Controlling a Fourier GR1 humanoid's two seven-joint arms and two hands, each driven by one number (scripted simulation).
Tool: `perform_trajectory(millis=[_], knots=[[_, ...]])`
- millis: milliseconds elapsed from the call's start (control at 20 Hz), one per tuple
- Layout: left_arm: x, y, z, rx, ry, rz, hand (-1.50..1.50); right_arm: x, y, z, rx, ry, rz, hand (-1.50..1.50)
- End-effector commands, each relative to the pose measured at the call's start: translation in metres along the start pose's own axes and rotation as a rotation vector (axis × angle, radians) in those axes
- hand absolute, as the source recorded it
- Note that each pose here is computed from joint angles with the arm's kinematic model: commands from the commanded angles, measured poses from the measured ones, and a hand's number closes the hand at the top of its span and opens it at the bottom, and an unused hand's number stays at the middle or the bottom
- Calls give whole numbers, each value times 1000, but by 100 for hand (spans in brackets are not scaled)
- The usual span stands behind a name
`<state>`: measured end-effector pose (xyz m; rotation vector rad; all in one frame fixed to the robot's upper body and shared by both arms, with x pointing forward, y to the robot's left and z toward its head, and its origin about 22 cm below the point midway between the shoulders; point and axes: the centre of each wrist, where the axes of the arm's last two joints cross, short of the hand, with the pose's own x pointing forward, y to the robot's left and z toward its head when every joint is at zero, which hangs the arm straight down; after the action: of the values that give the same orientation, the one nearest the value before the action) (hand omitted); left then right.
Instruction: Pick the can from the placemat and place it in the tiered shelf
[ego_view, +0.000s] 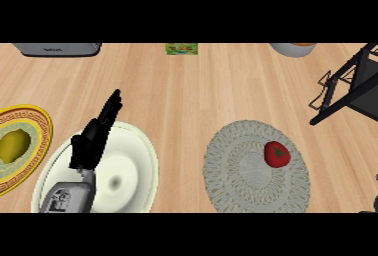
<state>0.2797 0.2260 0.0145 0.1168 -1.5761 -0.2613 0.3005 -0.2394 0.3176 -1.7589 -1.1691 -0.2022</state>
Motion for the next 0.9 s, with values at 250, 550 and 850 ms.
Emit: perform_trajectory(millis=[250, 550, 850], knots=[[8, 5, -10, -9, 17, 12, 0, -18, 23, -33, -45, -19, 96, 150], [19, 0, -4, -19, -9, 14, 0, -49, 72, -45, -83, -111, 204, 150], [-9, 5, -3, -8, 9, 11, 0, -64, 80, -80, -117, -82, 172, 150]])
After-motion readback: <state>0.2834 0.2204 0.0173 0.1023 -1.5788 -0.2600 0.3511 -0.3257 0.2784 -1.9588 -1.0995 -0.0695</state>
